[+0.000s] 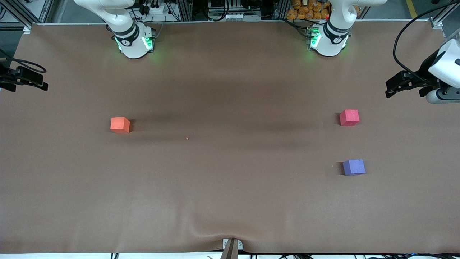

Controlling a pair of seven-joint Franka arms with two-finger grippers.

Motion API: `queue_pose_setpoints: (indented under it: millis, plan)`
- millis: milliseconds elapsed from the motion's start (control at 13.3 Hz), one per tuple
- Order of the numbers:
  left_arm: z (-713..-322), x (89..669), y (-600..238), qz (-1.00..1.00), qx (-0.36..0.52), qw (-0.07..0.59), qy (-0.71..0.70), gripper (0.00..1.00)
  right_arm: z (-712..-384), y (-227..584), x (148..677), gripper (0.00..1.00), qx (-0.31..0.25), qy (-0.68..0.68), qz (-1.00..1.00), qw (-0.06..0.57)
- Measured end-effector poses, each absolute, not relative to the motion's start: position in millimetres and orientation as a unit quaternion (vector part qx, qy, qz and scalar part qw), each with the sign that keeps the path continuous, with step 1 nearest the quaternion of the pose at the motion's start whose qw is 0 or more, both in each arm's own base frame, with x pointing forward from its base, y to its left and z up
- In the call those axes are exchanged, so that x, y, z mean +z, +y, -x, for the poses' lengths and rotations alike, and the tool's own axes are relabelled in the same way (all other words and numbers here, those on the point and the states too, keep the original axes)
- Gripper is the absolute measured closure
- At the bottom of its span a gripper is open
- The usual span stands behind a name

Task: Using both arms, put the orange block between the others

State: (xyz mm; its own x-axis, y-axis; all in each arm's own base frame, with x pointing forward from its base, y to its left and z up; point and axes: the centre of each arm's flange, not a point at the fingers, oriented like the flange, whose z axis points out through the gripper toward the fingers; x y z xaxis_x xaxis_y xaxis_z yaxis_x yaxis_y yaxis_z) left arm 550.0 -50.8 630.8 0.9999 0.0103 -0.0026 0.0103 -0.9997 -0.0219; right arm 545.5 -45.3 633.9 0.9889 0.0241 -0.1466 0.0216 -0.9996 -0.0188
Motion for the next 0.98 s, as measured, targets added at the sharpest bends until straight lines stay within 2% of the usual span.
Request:
queue_pose_setpoints:
  millis: [377,678,980]
  plan:
    - [-550.3,631.2,-51.5,1.000,0.000,0.011,-0.004,0.00,-545.5,-45.3,633.7,0.00,0.074,-0.011,0.997,0.009]
    - [-564.0,641.9,-59.3,0.999,-0.046,-0.003,0.000,0.00,-545.7,-45.2,633.5,0.00,0.074,-0.012,0.997,0.009]
    - [-565.6,638.0,-60.1,0.999,-0.033,-0.017,-0.004,0.00,-550.7,-42.1,627.1,0.00,0.074,-0.014,0.997,0.008]
